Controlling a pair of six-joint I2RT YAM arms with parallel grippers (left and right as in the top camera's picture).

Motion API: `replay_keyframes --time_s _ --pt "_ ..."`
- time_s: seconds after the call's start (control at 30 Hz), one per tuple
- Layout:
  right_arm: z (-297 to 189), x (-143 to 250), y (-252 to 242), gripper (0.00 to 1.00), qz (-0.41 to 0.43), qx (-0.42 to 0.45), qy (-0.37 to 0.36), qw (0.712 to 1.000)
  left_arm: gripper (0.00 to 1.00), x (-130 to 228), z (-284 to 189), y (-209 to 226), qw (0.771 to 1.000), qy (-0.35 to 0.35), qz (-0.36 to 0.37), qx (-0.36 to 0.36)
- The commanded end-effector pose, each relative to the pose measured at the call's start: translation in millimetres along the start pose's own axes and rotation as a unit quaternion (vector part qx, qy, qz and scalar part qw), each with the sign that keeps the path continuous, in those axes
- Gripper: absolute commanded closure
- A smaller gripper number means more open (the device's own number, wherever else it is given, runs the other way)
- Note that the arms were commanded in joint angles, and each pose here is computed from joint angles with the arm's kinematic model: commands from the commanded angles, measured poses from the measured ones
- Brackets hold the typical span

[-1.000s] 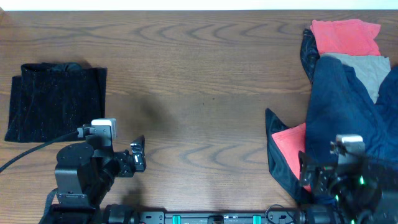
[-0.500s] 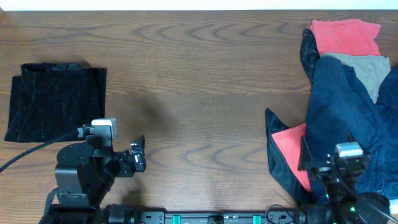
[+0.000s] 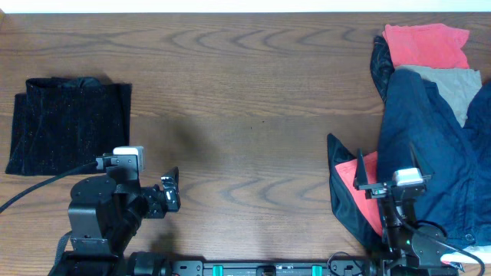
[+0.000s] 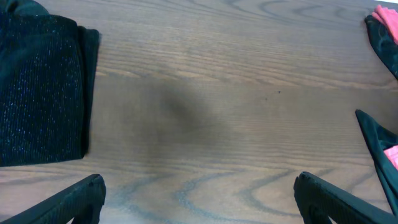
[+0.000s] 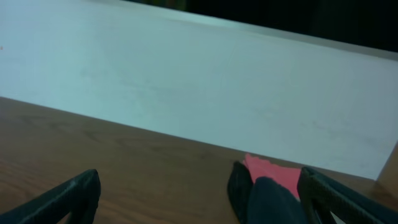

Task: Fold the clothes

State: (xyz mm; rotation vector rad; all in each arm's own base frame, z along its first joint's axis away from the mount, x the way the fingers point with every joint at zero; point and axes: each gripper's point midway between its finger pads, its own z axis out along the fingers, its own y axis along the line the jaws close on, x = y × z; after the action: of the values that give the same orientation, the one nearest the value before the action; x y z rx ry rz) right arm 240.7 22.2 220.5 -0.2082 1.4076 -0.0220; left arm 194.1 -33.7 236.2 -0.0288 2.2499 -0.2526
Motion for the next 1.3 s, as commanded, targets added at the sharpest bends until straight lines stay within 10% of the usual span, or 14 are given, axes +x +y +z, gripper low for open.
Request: replay_keyframes --time_s 0.0,1.27 --pt "0.5 11.4 3.1 0.01 -0.003 -0.005 0.003 1.0 0.02 -0.2 0.6 1.3 1.0 -0.001 -0.007 -0.003" --pt "-5.3 54.8 26.3 0.01 0.008 -0.066 0.091 0.994 0.02 -0.2 0.6 1.3 1.0 -0.001 -0.007 -0.003"
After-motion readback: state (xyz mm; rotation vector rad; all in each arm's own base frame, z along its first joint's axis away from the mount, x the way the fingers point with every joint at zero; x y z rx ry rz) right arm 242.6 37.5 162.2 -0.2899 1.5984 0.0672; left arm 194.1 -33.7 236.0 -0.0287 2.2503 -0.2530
